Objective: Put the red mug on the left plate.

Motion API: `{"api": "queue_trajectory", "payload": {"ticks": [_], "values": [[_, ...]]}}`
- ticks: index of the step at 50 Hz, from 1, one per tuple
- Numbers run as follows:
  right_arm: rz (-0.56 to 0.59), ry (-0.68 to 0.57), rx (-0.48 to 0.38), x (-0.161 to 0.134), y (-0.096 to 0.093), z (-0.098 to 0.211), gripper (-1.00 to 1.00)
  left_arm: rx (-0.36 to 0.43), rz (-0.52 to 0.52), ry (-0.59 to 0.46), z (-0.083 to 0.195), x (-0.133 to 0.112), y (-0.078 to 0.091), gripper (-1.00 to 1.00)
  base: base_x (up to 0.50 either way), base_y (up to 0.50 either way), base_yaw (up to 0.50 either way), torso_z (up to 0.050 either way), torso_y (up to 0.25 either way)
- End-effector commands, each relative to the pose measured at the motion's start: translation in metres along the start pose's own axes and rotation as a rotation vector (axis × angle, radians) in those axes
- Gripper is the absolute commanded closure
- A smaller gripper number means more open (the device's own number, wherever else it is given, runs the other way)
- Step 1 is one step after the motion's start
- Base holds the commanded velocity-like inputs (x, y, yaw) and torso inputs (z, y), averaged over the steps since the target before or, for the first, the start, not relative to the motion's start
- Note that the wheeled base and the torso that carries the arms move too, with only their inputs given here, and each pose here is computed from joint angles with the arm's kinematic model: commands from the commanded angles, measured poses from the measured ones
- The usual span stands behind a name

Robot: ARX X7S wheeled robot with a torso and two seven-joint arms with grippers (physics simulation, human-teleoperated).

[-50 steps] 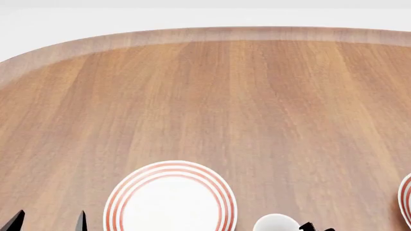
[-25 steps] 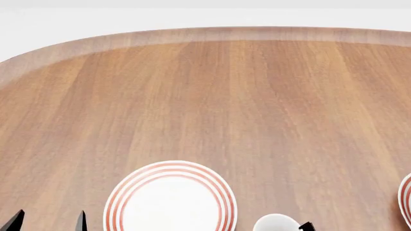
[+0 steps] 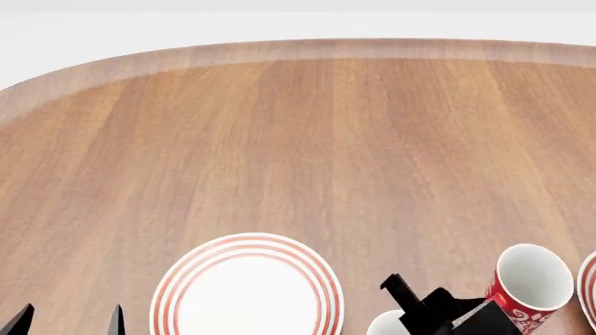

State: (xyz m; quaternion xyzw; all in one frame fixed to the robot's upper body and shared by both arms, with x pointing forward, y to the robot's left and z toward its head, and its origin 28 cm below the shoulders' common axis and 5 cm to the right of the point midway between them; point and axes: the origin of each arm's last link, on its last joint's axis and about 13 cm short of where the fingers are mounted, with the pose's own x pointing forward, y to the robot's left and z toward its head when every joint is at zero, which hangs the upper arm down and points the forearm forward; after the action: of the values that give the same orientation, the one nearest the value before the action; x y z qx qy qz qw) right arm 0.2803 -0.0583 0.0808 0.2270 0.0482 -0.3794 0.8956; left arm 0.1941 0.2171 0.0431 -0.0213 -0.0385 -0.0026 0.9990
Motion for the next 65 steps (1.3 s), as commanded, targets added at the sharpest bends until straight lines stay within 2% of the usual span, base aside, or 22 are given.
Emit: {"api": "queue_trajectory", "payload": {"ticks": [1, 9, 16, 28, 30, 36, 42, 48, 51, 53, 55, 61, 65], "values": [[0.144, -0.061, -0.014, -0.030, 0.007, 0.015, 1.00, 0.001, 0.003, -0.002, 0.000, 0.000, 0.000, -1.00, 0.00, 0.00, 0.00, 0.000, 0.000], [0.258, -0.080, -0.016, -0.041, 0.011, 0.015, 1.00, 0.001, 0.005, -0.005, 0.001, 0.000, 0.001, -1.00, 0.00, 0.00, 0.00, 0.000, 0.000], [0.311, -0.078, -0.031, -0.046, 0.014, 0.012, 1.00, 0.001, 0.006, -0.006, 0.001, 0.000, 0.001, -1.00, 0.00, 0.00, 0.00, 0.000, 0.000], [0.471, -0.071, -0.085, -0.049, 0.020, 0.002, 1.00, 0.000, 0.007, -0.007, 0.002, 0.000, 0.001, -1.00, 0.00, 0.00, 0.00, 0.000, 0.001], [0.497, -0.085, -0.117, -0.050, 0.021, 0.000, 1.00, 0.000, 0.008, -0.007, 0.002, 0.001, 0.001, -1.00, 0.00, 0.00, 0.00, 0.000, 0.000], [0.611, -0.081, -0.147, -0.051, 0.023, -0.006, 1.00, -0.001, 0.007, -0.007, 0.002, 0.001, 0.001, -1.00, 0.00, 0.00, 0.00, 0.000, 0.000], [0.658, -0.056, -0.166, -0.051, 0.023, -0.012, 1.00, -0.002, 0.008, -0.007, 0.002, 0.001, 0.002, -1.00, 0.00, 0.00, 0.00, 0.000, 0.000], [0.768, -0.041, -0.175, -0.052, 0.022, -0.016, 1.00, -0.002, 0.009, -0.007, 0.002, 0.001, 0.002, -1.00, 0.00, 0.00, 0.00, 0.000, 0.000], [0.771, -0.002, -0.174, -0.051, 0.021, -0.018, 1.00, -0.002, 0.009, -0.008, 0.003, 0.000, 0.002, -1.00, 0.00, 0.00, 0.00, 0.000, 0.000], [0.833, 0.041, -0.138, -0.050, 0.020, -0.018, 1.00, -0.002, 0.009, -0.008, 0.003, 0.000, 0.002, -1.00, 0.00, 0.00, 0.00, 0.000, 0.000], [0.845, 0.057, -0.130, -0.048, 0.019, -0.019, 1.00, -0.002, 0.009, -0.009, 0.003, 0.000, 0.002, -1.00, 0.00, 0.00, 0.00, 0.000, 0.000], [0.926, 0.092, -0.156, -0.044, 0.018, -0.024, 1.00, 0.000, 0.010, -0.009, 0.002, 0.000, 0.002, -1.00, 0.00, 0.00, 0.00, 0.000, 0.002], [0.937, 0.116, -0.160, -0.039, 0.017, -0.028, 1.00, 0.001, 0.010, -0.010, 0.002, 0.000, 0.002, -1.00, 0.00, 0.00, 0.00, 0.000, 0.000]]}}
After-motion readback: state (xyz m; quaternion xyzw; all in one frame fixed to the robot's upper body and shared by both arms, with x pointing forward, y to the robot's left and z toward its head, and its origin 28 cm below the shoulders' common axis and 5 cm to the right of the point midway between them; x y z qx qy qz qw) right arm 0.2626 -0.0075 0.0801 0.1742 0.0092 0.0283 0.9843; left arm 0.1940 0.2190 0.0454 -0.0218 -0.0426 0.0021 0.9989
